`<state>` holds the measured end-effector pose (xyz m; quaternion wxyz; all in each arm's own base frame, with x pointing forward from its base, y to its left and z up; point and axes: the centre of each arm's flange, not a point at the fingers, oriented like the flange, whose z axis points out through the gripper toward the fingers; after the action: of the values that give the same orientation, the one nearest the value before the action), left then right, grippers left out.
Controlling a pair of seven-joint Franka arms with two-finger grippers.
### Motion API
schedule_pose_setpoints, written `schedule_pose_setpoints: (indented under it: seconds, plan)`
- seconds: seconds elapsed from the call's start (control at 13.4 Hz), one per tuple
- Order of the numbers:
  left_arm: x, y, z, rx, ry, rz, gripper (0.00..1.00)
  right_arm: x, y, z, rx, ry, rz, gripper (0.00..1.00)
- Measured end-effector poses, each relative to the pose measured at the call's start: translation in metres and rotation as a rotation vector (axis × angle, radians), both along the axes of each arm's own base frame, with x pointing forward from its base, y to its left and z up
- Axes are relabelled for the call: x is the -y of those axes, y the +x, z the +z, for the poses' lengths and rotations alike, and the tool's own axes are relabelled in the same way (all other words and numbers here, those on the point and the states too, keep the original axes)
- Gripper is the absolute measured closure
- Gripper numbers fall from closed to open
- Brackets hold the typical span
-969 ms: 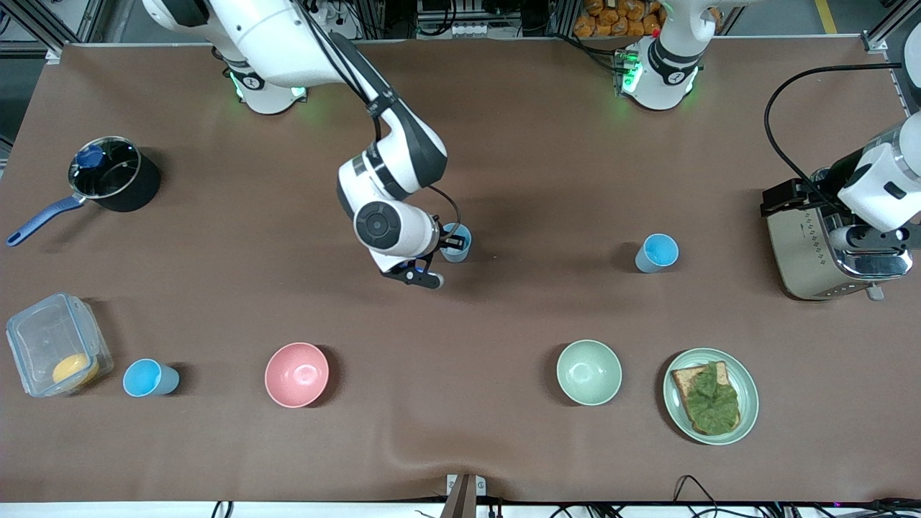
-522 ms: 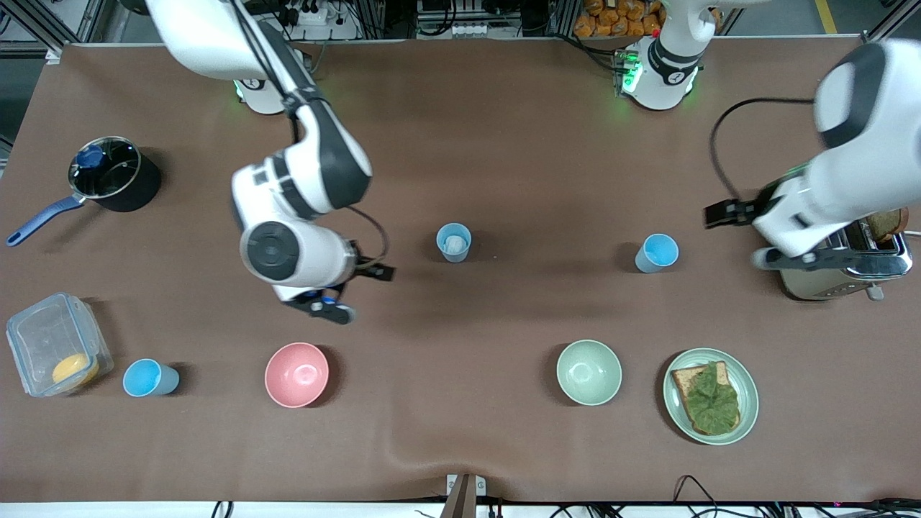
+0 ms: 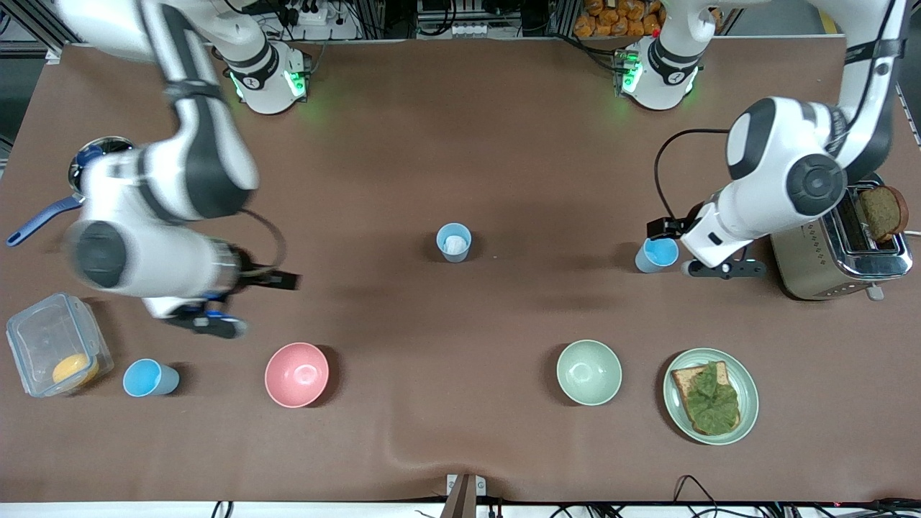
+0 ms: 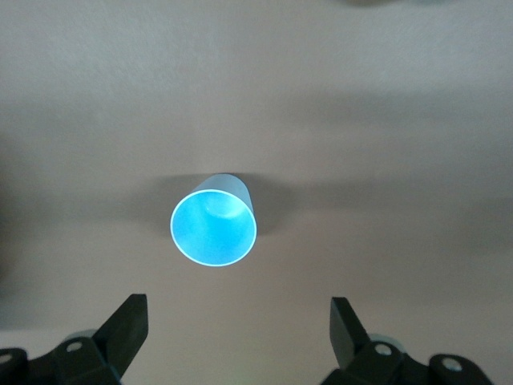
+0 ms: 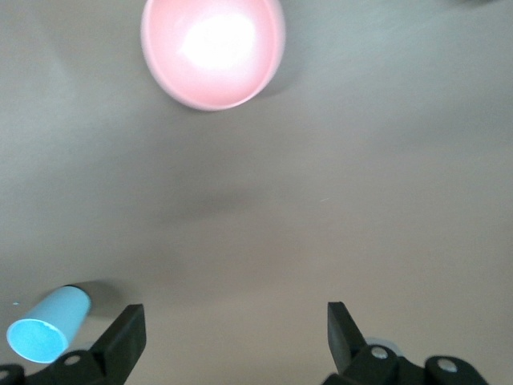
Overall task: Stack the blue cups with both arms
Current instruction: 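Grasp the blue cup with the left gripper while the right gripper returns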
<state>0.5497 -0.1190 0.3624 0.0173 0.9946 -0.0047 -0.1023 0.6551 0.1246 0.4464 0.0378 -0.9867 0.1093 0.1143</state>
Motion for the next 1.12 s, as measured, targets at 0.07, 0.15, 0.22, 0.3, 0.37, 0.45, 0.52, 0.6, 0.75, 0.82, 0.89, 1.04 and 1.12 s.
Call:
schedule_pose_setpoints:
  seconds: [0.07,0.15,0.22,0.3,0.37,0.45,0.52,0.6,0.75,0.82,0.89,1.04,1.12]
  plan:
    - [-0.001,-0.005,-0.013,0.004,0.000,0.002,0.00,0.033,-0.002,0.010,0.014,0.008,0.031,0.00]
    - [-0.002,-0.009,-0.024,0.017,-0.001,0.004,0.00,0.063,-0.006,0.020,0.028,0.002,0.067,0.00]
    - [-0.002,-0.012,-0.034,0.037,-0.003,0.005,0.00,0.088,-0.012,0.029,0.040,-0.010,0.095,0.00]
    - [0.001,-0.016,-0.045,0.057,-0.007,0.003,0.00,0.109,-0.019,0.039,0.051,-0.019,0.111,0.00]
    - [0.004,-0.018,-0.055,0.071,-0.010,-0.001,0.00,0.125,-0.026,0.052,0.066,-0.022,0.117,0.00]
    - [0.006,-0.020,-0.065,0.079,-0.012,-0.004,0.00,0.138,-0.035,0.068,0.087,-0.023,0.111,0.00]
    - [0.008,-0.020,-0.074,0.082,-0.014,-0.007,0.00,0.151,-0.045,0.086,0.108,-0.027,0.103,0.00]
    - [0.010,-0.019,-0.081,0.085,-0.016,-0.009,0.00,0.163,-0.055,0.103,0.126,-0.039,0.102,0.00]
    - [0.014,-0.019,-0.093,0.084,-0.018,-0.014,0.00,0.174,-0.075,0.120,0.112,-0.047,0.106,0.00]
    - [0.014,-0.019,-0.098,0.079,-0.018,-0.014,0.00,0.175,-0.082,0.118,0.093,-0.045,0.106,0.00]
    - [0.014,-0.020,-0.103,0.074,-0.018,-0.013,0.00,0.175,-0.086,0.112,0.078,-0.043,0.107,0.00]
    - [0.013,-0.021,-0.110,0.066,-0.017,-0.012,0.07,0.168,-0.087,0.101,0.058,-0.041,0.122,0.00]
    - [0.013,-0.022,-0.113,0.062,-0.015,-0.014,0.16,0.164,-0.087,0.100,0.056,-0.042,0.131,0.00]
